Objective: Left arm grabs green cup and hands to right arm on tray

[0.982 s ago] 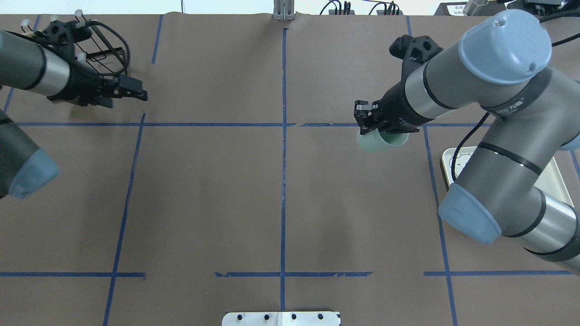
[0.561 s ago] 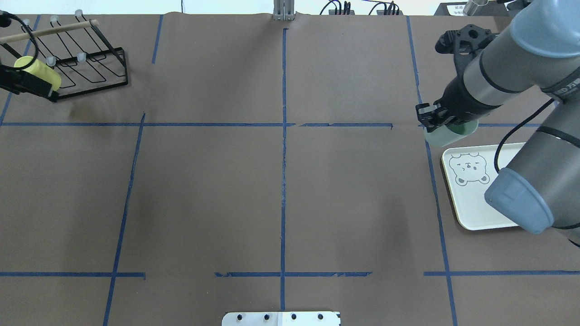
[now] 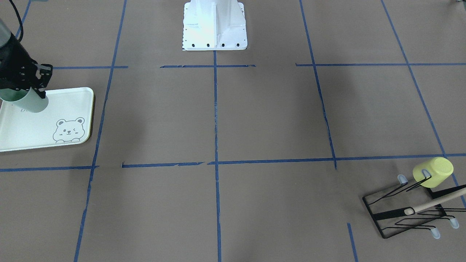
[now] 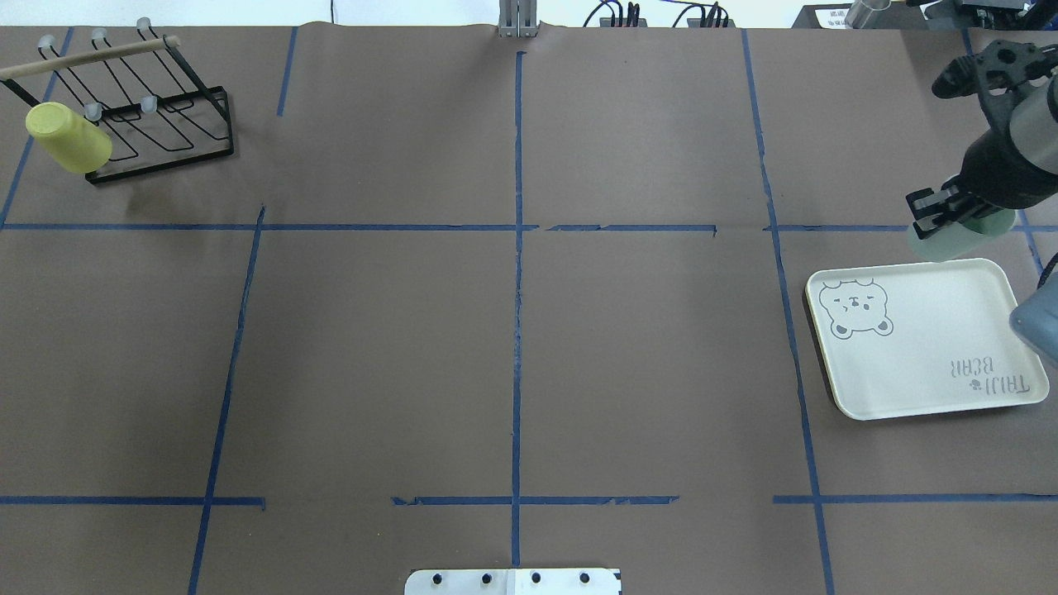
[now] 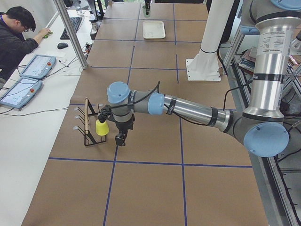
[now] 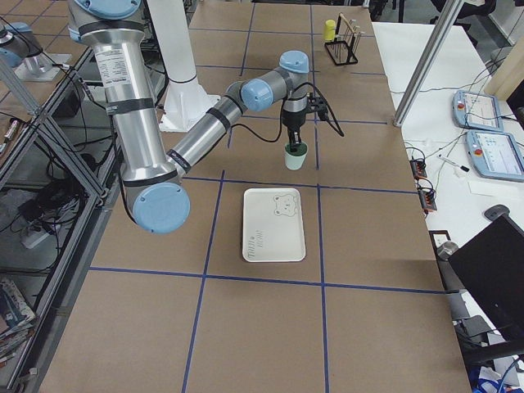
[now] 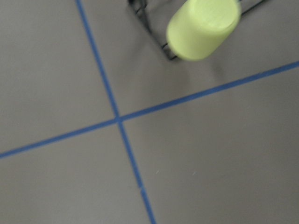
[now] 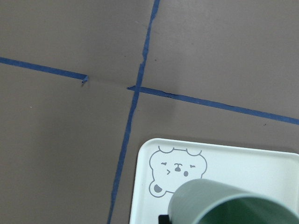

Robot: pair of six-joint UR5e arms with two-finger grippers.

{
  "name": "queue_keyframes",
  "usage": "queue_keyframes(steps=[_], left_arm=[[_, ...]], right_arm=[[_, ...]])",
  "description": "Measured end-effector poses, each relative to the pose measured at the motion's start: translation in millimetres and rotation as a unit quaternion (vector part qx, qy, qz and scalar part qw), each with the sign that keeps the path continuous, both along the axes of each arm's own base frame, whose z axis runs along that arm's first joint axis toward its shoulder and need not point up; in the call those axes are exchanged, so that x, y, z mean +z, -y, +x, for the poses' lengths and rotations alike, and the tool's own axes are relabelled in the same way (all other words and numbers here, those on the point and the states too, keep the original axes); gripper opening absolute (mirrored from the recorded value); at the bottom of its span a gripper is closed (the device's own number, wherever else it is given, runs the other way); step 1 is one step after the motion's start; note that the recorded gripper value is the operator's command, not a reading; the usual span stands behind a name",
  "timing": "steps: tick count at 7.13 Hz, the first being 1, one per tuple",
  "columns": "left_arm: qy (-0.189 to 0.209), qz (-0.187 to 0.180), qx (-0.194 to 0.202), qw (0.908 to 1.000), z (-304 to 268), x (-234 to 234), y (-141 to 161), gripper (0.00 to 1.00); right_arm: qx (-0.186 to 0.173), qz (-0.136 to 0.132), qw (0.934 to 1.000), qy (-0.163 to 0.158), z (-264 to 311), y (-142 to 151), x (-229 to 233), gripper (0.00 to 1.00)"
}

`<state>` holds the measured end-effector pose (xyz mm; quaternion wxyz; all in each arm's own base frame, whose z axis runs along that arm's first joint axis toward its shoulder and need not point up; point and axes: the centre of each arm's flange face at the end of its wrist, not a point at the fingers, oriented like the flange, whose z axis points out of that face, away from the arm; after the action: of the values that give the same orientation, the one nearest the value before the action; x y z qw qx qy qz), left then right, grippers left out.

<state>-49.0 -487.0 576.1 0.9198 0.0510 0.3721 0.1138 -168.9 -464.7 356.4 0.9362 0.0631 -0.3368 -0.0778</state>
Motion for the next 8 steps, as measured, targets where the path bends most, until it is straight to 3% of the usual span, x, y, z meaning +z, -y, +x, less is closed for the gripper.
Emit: queue_keyframes(steps=[1, 3, 6, 8], left_arm=[[-0.022, -0.019, -0.009, 0.9995, -10.4, 22.0, -24.6, 1.00], [-0.042, -0.031, -0.019, 0.9984, -14.6, 38.4, -45.3, 1.00], [-0.046, -0.030, -0.022, 0.9983, -14.9, 37.4, -48.1, 1.00], [-0.046, -0.030, -0.023, 0.9982, -14.9, 35.8, -48.2, 1.00]], right_arm=[[-0.004, 0.002, 1.0000, 0.001, 11.4, -4.9, 18.2, 0.00], [-0.002, 0.011, 0.9999, 0.009, 25.9, -24.5, 70.4, 0.00], [0.046, 0.001, 0.9983, 0.035, 20.8, -27.2, 143.2, 0.00], [0.053, -0.013, 0.9977, 0.039, -6.3, -32.8, 175.2, 0.00]])
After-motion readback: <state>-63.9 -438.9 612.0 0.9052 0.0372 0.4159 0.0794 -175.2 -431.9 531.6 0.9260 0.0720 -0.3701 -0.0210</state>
